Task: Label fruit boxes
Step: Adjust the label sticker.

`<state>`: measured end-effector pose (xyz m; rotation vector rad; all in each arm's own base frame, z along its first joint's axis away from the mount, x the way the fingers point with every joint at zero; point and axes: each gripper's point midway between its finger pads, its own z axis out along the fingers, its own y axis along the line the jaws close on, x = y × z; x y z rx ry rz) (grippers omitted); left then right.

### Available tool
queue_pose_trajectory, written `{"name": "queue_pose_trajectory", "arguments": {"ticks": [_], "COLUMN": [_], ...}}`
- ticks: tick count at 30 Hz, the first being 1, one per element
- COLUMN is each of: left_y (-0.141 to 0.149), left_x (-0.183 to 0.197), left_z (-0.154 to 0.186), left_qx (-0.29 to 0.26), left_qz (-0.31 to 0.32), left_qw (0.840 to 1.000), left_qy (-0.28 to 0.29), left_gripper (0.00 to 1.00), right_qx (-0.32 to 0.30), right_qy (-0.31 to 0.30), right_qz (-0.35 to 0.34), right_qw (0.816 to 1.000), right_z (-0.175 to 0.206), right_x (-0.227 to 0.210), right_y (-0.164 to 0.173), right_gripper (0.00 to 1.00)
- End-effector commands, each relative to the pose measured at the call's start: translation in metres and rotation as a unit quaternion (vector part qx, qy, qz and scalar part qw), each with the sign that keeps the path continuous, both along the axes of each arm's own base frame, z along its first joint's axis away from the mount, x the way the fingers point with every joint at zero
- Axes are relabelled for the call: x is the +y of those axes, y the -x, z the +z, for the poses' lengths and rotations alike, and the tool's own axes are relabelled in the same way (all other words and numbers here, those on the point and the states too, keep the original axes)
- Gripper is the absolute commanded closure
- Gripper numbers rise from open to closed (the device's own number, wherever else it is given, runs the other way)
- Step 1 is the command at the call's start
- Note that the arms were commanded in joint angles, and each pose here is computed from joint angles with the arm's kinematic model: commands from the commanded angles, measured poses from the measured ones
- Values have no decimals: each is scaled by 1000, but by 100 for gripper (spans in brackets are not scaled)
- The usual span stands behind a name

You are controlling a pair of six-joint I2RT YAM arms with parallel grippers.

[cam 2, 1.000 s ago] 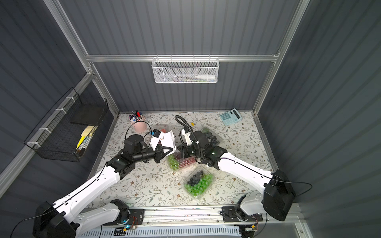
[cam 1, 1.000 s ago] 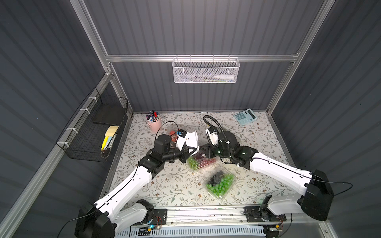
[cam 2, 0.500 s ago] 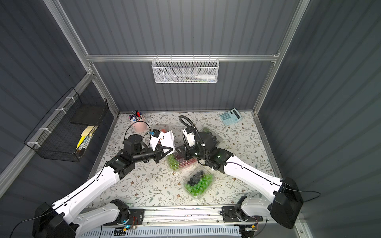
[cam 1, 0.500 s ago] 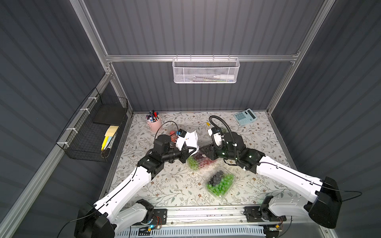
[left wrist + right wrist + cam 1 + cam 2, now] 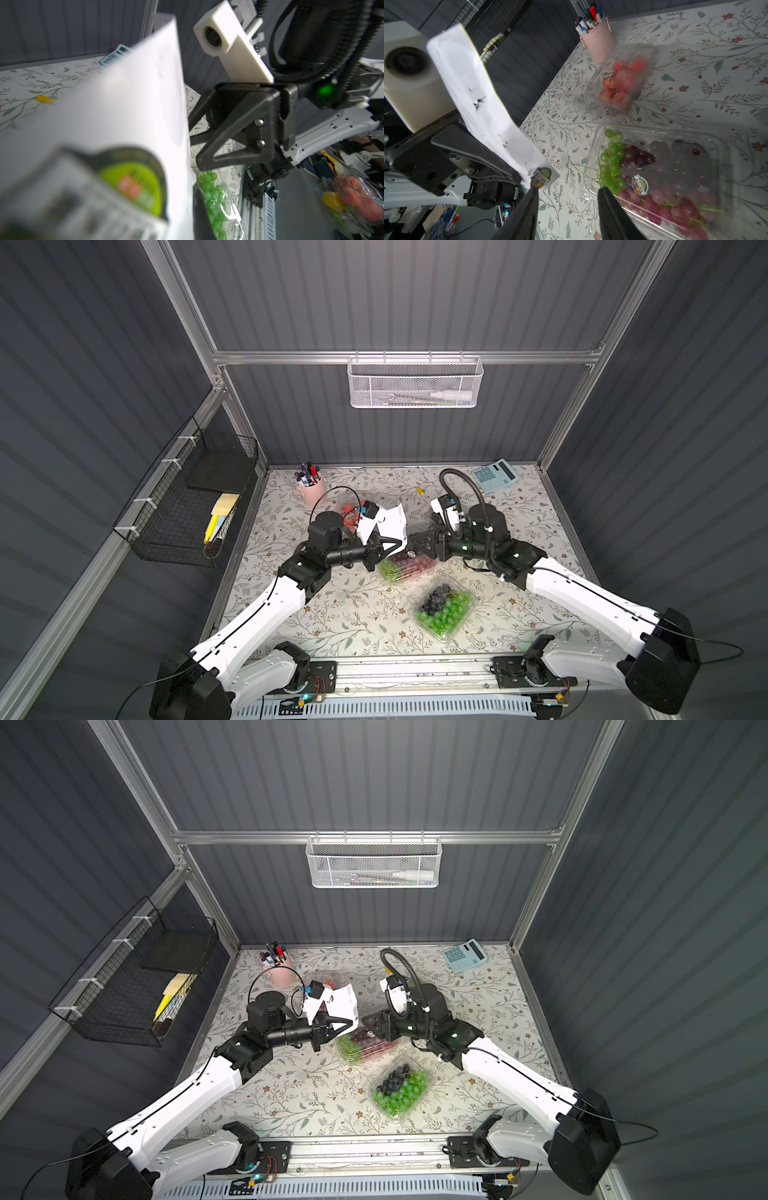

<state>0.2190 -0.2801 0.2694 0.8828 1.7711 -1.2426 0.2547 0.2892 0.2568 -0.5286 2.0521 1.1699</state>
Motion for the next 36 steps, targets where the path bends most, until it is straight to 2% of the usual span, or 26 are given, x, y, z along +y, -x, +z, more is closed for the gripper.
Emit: {"name": "queue_pose_trajectory", "arguments": {"ticks": [1,5,11,18,22,30,33,36], "left_y": [30,47,66,78,75,66,62,53], "left_x": [-12,-13,-13,-16,-17,-19,-20,-21], "left_z": [18,25,33,36,34,31,29,24], "left_qx": [-32,-57,-94,-111,-110,-99,-95,-87], "left_qz": [-113,-171,-224,-249,-241,-214,-203,-176], "left_qw": [992,981,967,958,960,969,972,979], "left_qy": [50,69,83,90,87,74,68,55], "left_gripper": [100,100,100,100,100,100,99,90], "right_qx": [-38,-83,-136,-135,-134,-138,-137,-128], "right_qy": [-50,-59,-41,-39,-54,-65,-68,-63], "right_qz": [99,186,228,245,272,295,298,285], "right_qw": [993,977,963,959,951,943,942,948], "right_z": [26,40,38,36,41,44,45,42], "right_x": [-2,-5,-11,-7,-4,-4,-5,-6], "right_y": [28,62,81,79,85,94,97,94], "right_gripper": [47,44,43,49,59,100,100,100]}}
